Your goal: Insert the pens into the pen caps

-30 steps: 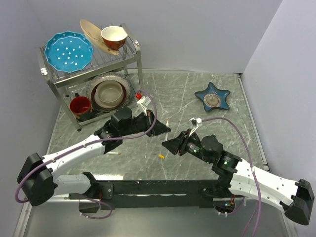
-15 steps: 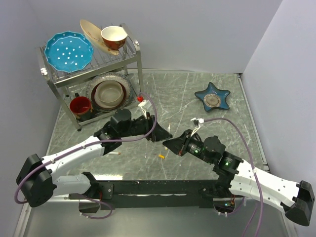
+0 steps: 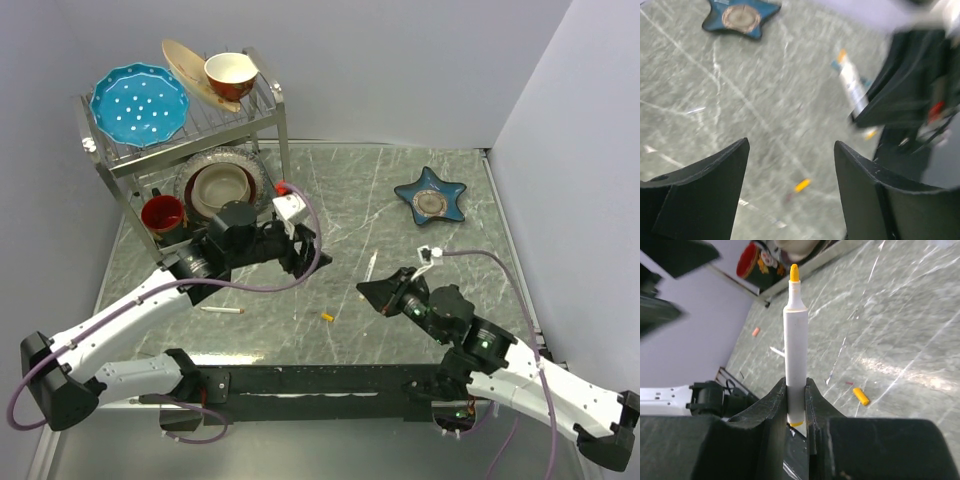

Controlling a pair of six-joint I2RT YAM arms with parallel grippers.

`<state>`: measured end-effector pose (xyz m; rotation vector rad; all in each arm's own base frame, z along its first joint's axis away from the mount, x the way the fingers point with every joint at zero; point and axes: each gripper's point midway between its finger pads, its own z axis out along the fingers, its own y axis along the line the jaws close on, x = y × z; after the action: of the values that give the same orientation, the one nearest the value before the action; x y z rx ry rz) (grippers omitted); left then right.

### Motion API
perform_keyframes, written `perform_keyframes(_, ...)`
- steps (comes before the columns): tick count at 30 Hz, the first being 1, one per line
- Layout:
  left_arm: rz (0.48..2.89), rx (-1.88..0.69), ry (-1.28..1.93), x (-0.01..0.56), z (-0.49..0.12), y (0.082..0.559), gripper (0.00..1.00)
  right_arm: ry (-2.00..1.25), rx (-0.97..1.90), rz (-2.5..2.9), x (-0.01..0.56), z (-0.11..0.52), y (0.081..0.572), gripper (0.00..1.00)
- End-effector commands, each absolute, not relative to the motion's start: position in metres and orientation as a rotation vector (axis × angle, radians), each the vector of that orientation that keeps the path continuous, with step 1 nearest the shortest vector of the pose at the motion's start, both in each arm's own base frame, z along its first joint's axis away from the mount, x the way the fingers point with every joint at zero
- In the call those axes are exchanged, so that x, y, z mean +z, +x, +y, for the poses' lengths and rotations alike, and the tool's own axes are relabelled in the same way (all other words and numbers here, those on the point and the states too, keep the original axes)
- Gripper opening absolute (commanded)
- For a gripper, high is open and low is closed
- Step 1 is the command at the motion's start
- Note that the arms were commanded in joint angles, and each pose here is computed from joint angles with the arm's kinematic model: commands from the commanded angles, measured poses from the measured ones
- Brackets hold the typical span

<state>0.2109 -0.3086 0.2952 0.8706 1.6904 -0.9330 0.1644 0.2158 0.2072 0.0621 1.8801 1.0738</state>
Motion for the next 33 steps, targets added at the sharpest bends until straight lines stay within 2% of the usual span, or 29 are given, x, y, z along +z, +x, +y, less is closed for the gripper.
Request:
perform_keyframes(1, 1.633, -0.736, 1.121, 0.276, -0.306, 0.218, 0.74, 0.154, 1.025, 1.822, 0.225, 0.192, 0.169, 0.00)
perform_keyframes(5, 1.617, -0.715, 1.366, 0.236, -0.323, 0.202, 0.75, 0.164, 1.007, 1.804, 0.226, 0.183, 0.167, 0.00)
perform_keyframes(9, 1.650, -0.667, 1.570, 0.188, -0.329, 0.196, 0.59, 0.226, 1.007, 1.741, 0.235, 0.166, 0.167, 0.00)
perform_keyframes(15, 1.539, -0.630, 1.759, 0.149, -0.346, 0.191, 0.48, 0.275, 1.016, 1.678, 0.247, 0.148, 0.164, 0.00)
perform_keyframes(18, 1.490, -0.602, 1.845, 0.132, -0.352, 0.186, 0.47, 0.297, 1.018, 1.659, 0.250, 0.141, 0.162, 0.00)
perform_keyframes(25, 1.554, -0.616, 2.033, 0.085, -0.355, 0.173, 0.46, 0.340, 1.003, 1.631, 0.255, 0.124, 0.159, 0.00)
perform_keyframes(33, 1.599, -0.560, 2.051, 0.062, -0.356, 0.177, 0.42, 0.362, 0.996, 1.621, 0.254, 0.117, 0.158, 0.00)
